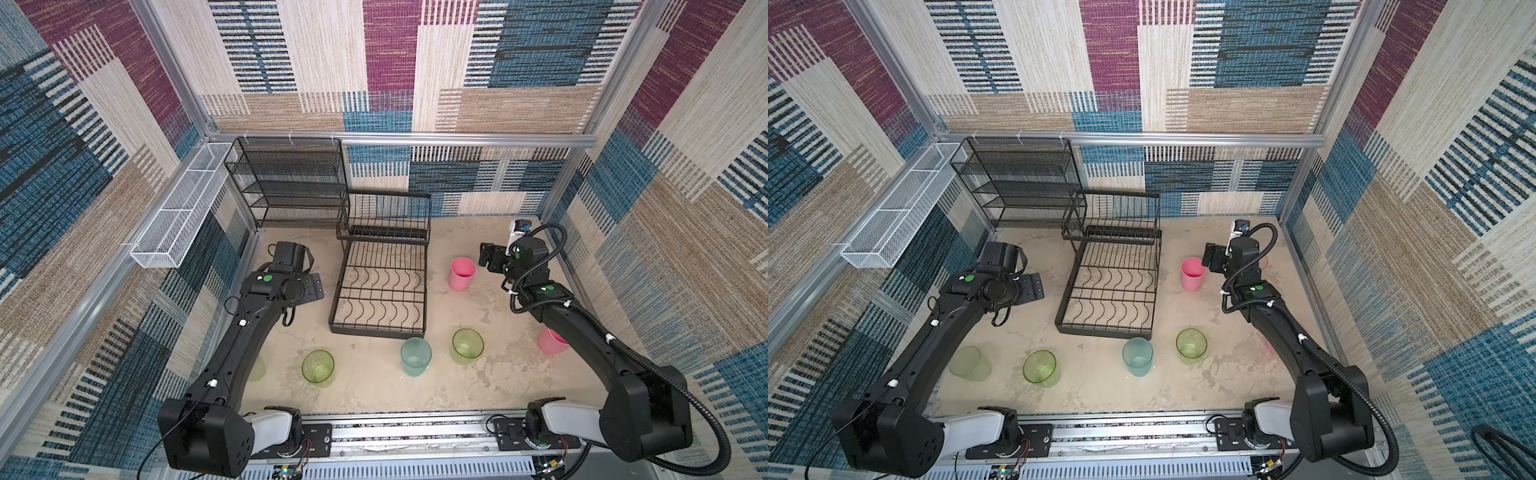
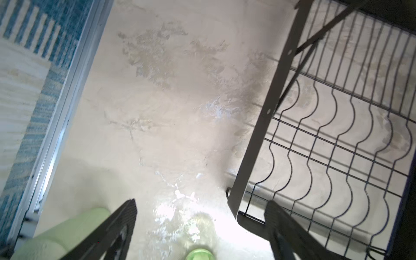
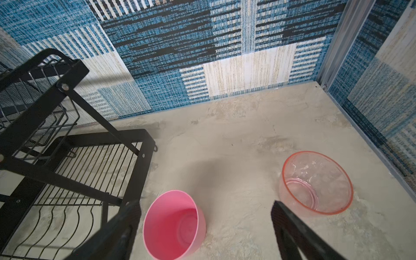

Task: Load the cups into the dish rack
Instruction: 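Reach the left gripper to the near green cup while the right arm moves rackward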

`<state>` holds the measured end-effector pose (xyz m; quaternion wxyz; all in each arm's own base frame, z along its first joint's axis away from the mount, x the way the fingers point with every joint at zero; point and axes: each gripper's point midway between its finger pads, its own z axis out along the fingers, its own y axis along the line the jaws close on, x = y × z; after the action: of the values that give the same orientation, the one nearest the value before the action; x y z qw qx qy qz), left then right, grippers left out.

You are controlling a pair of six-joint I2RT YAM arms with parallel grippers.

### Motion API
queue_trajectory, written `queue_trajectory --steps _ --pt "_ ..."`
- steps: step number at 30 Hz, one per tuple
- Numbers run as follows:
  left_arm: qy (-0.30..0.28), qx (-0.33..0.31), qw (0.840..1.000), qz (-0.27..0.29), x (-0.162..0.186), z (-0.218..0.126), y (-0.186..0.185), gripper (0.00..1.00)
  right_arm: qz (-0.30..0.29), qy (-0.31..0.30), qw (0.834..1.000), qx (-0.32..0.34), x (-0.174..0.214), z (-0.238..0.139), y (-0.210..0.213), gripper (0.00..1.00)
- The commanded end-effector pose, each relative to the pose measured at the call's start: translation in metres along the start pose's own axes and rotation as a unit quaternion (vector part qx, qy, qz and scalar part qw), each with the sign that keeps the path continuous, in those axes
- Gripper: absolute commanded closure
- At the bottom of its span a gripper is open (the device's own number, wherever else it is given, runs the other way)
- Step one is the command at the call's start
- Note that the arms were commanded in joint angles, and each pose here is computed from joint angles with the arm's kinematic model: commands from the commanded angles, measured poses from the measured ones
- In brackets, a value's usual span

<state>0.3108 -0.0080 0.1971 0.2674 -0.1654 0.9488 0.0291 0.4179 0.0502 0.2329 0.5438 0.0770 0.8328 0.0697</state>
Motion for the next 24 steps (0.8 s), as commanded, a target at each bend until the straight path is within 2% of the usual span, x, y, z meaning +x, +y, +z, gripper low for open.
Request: queue_trajectory --steps 1,5,10,15,24 --pt "0.05 -0.106 0.99 -0.083 0.022 -0.013 0.038 0.04 0.002 0.021 1.0 -0.008 0.009 0.006 0.004 0.07" --pt "0.071 -0.192 0.966 -0.158 0.038 -0.034 0.067 0.07 0.016 0.044 0.999 -0.017 0.025 0.009 0.005 0.07" --pt "0.068 -0.194 0.953 -0.222 0.056 -0.04 0.084 0.12 0.009 0.043 0.998 -0.054 0.029 0.0 0.02 0.09" --pt "0.076 -0.215 0.938 -0.263 0.075 -0.039 0.109 0.14 -0.023 0.003 0.995 -0.098 0.02 -0.025 0.043 0.07" --pt "0.091 -0.209 0.914 -0.336 0.104 -0.024 0.125 0.22 -0.074 -0.058 0.978 -0.187 0.01 -0.057 0.094 0.07"
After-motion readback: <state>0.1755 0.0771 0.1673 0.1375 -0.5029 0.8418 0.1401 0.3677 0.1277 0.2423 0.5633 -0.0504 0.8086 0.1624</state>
